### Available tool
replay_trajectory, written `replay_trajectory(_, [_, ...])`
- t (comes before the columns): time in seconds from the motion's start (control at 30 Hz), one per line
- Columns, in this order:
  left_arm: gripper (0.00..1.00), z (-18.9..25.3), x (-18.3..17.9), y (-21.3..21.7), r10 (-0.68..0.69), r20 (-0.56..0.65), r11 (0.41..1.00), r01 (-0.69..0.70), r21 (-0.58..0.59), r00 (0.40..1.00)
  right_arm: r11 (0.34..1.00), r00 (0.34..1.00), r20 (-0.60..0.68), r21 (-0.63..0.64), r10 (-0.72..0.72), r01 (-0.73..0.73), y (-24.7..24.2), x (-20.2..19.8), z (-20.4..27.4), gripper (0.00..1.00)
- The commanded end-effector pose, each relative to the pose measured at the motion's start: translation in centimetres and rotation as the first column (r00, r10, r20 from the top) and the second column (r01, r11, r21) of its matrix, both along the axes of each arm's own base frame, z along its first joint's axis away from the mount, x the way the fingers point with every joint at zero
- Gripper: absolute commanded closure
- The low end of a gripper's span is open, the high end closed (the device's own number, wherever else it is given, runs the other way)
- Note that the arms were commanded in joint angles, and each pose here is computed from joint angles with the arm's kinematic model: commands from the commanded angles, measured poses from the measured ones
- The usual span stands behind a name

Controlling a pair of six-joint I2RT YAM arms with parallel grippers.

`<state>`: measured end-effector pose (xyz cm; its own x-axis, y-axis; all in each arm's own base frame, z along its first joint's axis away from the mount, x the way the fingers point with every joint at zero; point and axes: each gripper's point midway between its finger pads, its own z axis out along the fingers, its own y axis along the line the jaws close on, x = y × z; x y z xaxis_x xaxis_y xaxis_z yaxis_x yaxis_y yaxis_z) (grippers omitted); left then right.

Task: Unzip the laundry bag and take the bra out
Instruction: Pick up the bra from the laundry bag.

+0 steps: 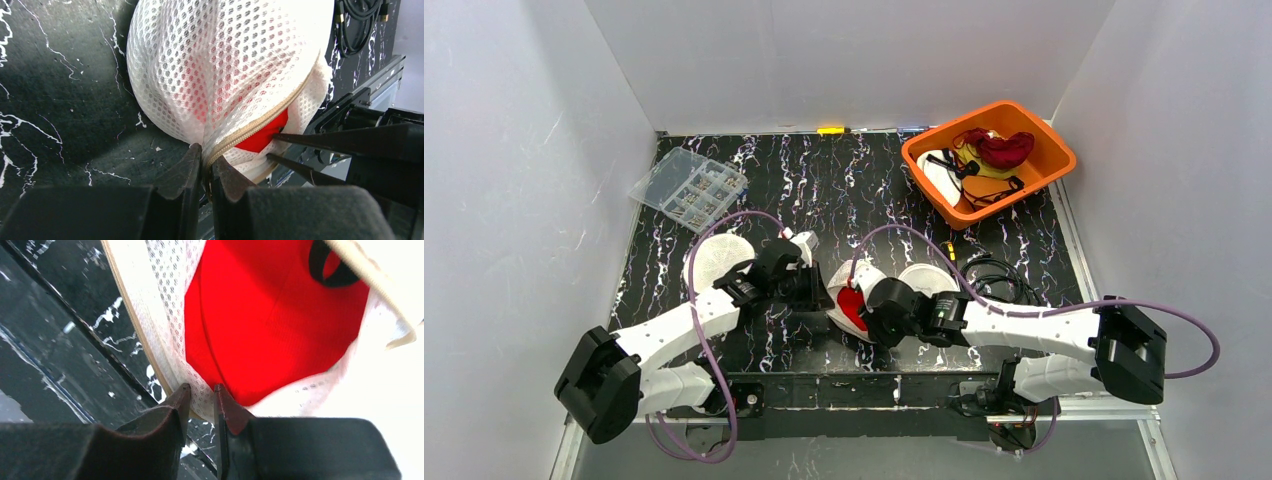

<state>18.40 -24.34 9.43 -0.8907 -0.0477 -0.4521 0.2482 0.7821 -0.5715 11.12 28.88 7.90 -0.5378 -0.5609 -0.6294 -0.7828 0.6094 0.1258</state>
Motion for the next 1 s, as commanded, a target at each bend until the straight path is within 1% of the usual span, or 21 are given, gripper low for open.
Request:
replay_trajectory(0.0, [0.90,-1.0,-0.9,0.1,-0.022,-0.037,1.000,0.022,0.011,0.999,0.999,0.999,-0.014,-0.010,-0.038,0.038,-1.3,-0.6,-1.2,0.69])
replay_trajectory(0.13, [0.90,-1.3,-0.9,0.4,-0.017,-0.033,1.000,0.018,0.024,0.999,0.999,0.999,-0.024,0.000,-0.047,0.047,-2.0,-1.0,-1.4,0.69])
replay_trajectory(0.23, [0.90,-1.3,-0.8,0.4,-0.021,-0.029,0.999,0.022,0.029,0.999,0.998,0.998,0.000,0.018,-0.056,0.056,-1.9,-0.6,-0.4,0.67])
replay_trajectory(0.33, [0.92,-1.3,-0.7,0.3,-0.023,-0.027,0.999,0.024,0.031,0.999,0.992,0.995,0.050,0.096,-0.092,0.086,-1.2,0.4,2.4,0.62])
replay_trajectory(0.47, [0.96,-1.1,-0.6,0.3,-0.021,-0.022,0.999,0.021,0.025,1.000,0.952,0.970,0.117,0.251,-0.212,0.178,-0.2,2.6,6.7,0.53])
replay_trajectory(0.53, [0.98,-1.0,-0.6,0.2,-0.021,-0.021,1.000,0.022,0.023,1.000,0.924,0.954,0.122,0.308,-0.274,0.226,0.2,3.4,8.1,0.48])
replay_trajectory(0.63, [1.00,-0.7,-0.5,0.1,-0.017,-0.015,1.000,0.018,0.014,1.000,0.888,0.936,0.084,0.356,-0.342,0.292,1.3,4.2,9.1,0.41])
replay_trajectory(0.7, [1.00,-0.6,-0.4,0.1,-0.016,-0.013,1.000,0.016,0.010,1.000,0.866,0.927,0.034,0.371,-0.374,0.336,2.2,4.4,9.0,0.39])
replay_trajectory(0.8, [1.00,-0.4,-0.3,0.0,-0.012,-0.007,1.000,0.012,0.006,1.000,0.840,0.903,-0.025,0.355,-0.429,0.410,2.3,4.9,7.7,0.38])
replay_trajectory(0.97, [1.00,-0.3,-0.4,-0.1,-0.010,-0.009,1.000,0.010,-0.003,1.000,0.821,0.867,-0.058,0.296,-0.494,0.488,0.8,5.6,5.1,0.37])
